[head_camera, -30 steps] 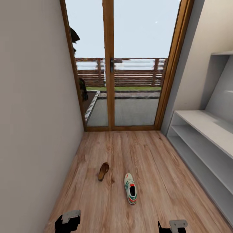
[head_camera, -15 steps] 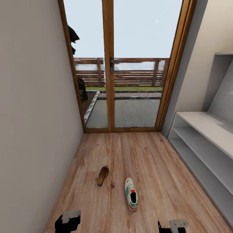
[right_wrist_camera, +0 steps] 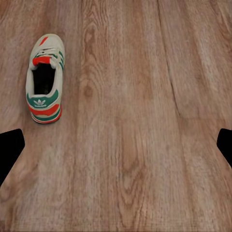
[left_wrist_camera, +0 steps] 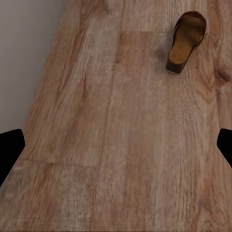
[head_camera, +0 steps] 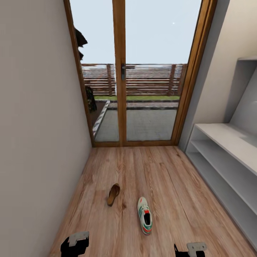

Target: Pick up the two gym shoes and the two sandals from the corridor floor and place them onto the hallstand (shoe rack) in the corridor, making sure they are on the rack and not on the floor. Arrange them so the two gym shoes are next to each other and the two sandals are next to each other.

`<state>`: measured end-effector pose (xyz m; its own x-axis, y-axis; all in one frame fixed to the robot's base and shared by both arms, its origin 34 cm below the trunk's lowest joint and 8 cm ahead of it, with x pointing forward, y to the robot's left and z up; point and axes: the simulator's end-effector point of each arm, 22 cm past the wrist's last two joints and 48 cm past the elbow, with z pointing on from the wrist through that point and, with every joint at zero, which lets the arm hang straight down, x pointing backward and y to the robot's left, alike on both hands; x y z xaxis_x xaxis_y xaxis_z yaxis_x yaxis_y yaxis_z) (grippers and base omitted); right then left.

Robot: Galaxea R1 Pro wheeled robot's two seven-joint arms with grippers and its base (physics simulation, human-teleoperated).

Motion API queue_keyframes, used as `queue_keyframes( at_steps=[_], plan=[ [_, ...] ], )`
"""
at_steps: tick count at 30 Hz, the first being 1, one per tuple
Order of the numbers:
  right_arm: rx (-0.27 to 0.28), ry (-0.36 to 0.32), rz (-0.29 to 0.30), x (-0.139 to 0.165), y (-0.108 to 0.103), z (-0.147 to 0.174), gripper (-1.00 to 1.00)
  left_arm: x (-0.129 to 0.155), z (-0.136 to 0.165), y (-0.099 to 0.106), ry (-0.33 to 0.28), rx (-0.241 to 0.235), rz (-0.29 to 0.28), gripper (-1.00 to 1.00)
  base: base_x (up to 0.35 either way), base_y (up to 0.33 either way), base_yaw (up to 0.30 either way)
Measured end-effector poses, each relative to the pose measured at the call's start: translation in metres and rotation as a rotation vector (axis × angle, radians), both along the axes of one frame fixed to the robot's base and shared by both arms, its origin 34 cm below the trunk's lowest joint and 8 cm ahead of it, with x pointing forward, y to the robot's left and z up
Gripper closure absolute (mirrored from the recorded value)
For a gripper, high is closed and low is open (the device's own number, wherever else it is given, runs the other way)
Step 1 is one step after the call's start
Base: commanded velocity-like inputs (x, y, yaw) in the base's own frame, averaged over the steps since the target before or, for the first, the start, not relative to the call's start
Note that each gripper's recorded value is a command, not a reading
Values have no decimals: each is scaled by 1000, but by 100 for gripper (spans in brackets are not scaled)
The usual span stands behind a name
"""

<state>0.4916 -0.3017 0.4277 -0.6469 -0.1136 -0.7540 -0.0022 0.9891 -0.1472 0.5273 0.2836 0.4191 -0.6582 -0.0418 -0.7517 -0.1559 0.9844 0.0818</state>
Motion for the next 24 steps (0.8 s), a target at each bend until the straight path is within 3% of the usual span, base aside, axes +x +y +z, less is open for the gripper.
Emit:
queue_keyframes(
  at_steps=[15,24],
  plan=[
    [0,-1,0,0,0,0,-100,0,0,0,0,0,0,-100,255,76,0],
    [0,-1,-1,0,0,0,-100,0,0,0,0,0,0,-100,48,18,0]
  ],
)
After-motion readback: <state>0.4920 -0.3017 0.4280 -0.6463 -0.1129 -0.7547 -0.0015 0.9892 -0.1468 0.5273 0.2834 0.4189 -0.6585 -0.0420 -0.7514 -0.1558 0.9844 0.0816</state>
